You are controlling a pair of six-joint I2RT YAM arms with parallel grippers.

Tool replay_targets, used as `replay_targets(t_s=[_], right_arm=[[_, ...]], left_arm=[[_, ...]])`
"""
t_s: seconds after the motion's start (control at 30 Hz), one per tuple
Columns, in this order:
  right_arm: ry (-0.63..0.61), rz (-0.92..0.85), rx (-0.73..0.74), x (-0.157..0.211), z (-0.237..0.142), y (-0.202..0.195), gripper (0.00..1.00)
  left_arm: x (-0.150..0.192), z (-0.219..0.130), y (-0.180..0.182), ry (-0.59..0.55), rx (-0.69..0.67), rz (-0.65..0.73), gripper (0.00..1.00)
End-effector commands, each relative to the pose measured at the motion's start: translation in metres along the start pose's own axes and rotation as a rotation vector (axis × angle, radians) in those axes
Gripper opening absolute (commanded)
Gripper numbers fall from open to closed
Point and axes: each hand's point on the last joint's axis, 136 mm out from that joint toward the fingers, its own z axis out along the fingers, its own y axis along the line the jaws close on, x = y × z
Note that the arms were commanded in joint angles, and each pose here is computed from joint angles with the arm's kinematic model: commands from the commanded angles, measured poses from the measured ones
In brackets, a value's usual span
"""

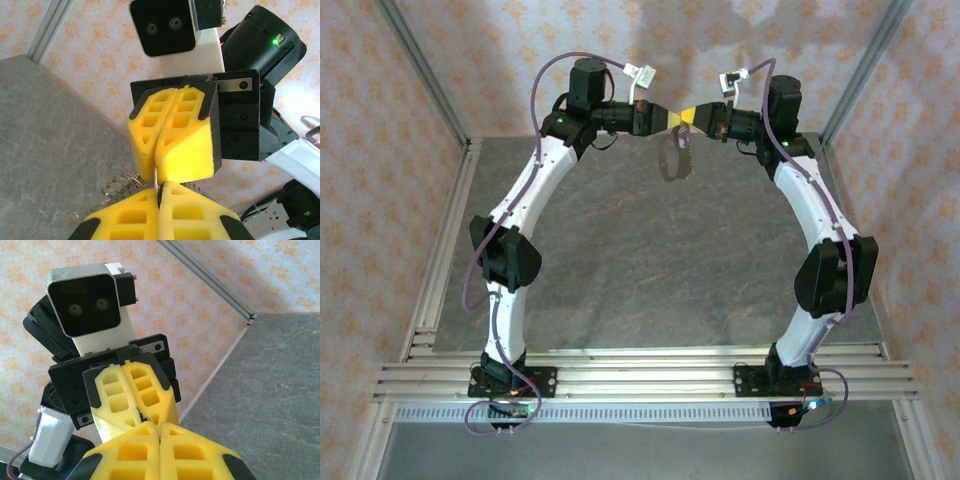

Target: Put the keys on the keyring

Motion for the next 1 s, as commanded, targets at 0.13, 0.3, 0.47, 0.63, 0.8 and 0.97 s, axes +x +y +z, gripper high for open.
replay_targets(t_s=[0.13,0.3,0.47,0.63,0.8,0.97], right_arm=[[0.002,-0.028,-0.008,0.002,0.001,0.002,0.00],[0.000,-0.029,-0.005,0.003,-0.001,0.001,0.00],[-0.001,-0.033,-0.005,0.003,-0.001,0.004,0.00],[-0.019,-0.041,0.006,0.000,-0.004,0.008,0.00],[-0.027,-0.059,0.000,-0.002,-0.006,0.016,0.00],[-0.038,-0.058,0.014,-0.003,-0.009,0.012,0.00]], left_arm=[[-0.023,-0.003,-0.027,-0.069,0.044,0.091,0.06],[-0.024,-0.002,-0.027,-0.080,0.046,0.090,0.05],[-0.025,-0.002,-0.027,-0.091,0.041,0.092,0.00],[-0.027,-0.003,-0.027,-0.114,0.038,0.107,0.00],[-0.029,-0.004,-0.024,-0.122,0.018,0.096,0.12],[-0.033,-0.008,-0.020,-0.143,-0.009,0.094,0.26]])
